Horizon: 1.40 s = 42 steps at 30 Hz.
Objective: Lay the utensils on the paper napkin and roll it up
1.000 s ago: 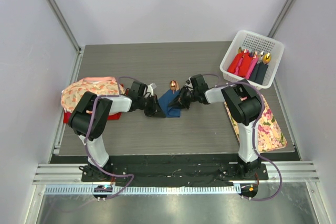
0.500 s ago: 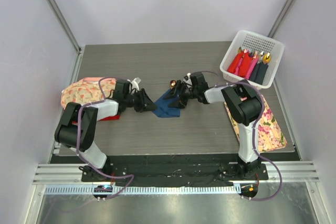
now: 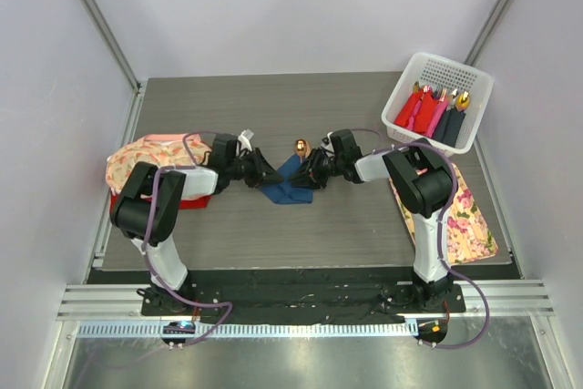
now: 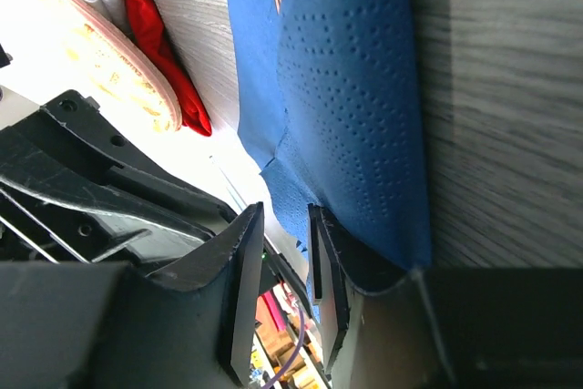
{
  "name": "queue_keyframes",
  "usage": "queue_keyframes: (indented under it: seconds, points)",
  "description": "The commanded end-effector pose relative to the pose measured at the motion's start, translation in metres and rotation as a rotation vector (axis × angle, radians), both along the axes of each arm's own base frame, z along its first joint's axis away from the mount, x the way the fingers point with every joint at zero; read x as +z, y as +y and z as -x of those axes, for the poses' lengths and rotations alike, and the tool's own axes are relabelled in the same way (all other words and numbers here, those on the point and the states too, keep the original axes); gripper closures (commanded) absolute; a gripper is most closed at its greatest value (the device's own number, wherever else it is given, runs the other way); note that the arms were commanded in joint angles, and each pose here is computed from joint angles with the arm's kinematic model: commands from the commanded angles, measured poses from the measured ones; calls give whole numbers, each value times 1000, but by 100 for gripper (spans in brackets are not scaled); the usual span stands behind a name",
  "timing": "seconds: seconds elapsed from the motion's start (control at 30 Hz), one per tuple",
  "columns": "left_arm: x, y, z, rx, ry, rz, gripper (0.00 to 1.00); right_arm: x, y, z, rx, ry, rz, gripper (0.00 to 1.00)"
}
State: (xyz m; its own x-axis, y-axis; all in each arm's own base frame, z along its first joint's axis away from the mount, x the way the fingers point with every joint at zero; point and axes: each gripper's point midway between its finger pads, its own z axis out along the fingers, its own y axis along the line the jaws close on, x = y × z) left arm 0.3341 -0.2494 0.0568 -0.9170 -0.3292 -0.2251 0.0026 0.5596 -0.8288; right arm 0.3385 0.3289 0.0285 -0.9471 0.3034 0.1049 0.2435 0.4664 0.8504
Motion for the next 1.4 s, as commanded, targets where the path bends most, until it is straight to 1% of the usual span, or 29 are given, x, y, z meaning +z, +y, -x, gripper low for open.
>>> queue_keyframes:
  seconds: [0.0, 0.07, 0.2, 0.3, 0.33, 0.4, 0.43, 0.53, 0.63, 0.7, 0.77, 0.93, 1.2, 1.37]
  points:
    - [13, -14, -18, 8, -65, 34, 83, -8, 0, 1, -9, 8, 22, 66]
    - [5, -15, -19, 6, -50, 19, 84, -8, 1, 2, -6, 10, 22, 68]
    - [-24, -7, -11, 3, 20, -69, 86, 1, 2, 0, 2, -9, 3, 70]
    - [-39, 0, -6, -24, 29, -121, 87, 20, 5, -1, 25, -49, -31, 71]
    - [-43, 3, -3, -27, 44, -135, 89, 35, 7, -1, 30, -83, -51, 71]
    - [-48, 8, -2, -16, 56, -148, 90, 52, 8, 0, 47, -119, -77, 71]
    - [-51, 10, 0, -14, 64, -158, 93, 69, 8, 0, 56, -155, -95, 71]
    - [-50, 11, -2, -9, 58, -165, 97, 86, 2, 4, 93, -214, -80, 71]
    - [-50, 12, -3, -8, 59, -173, 98, 81, -8, 8, 115, -242, -34, 72]
    - [-50, 12, -3, -6, 63, -174, 99, 73, -13, 12, 134, -257, 0, 74]
    - [-48, 12, -3, -7, 58, -173, 99, 64, -16, 17, 140, -238, 17, 78]
    - [-50, 14, 0, -10, 59, -181, 99, 40, -20, 21, 150, -232, 43, 81]
    - [-50, 13, 1, -8, 55, -179, 99, 9, -17, 21, 153, -190, 63, 82]
    - [-30, 11, -5, -5, -13, -146, 98, -15, -20, 25, 146, -138, 87, 83]
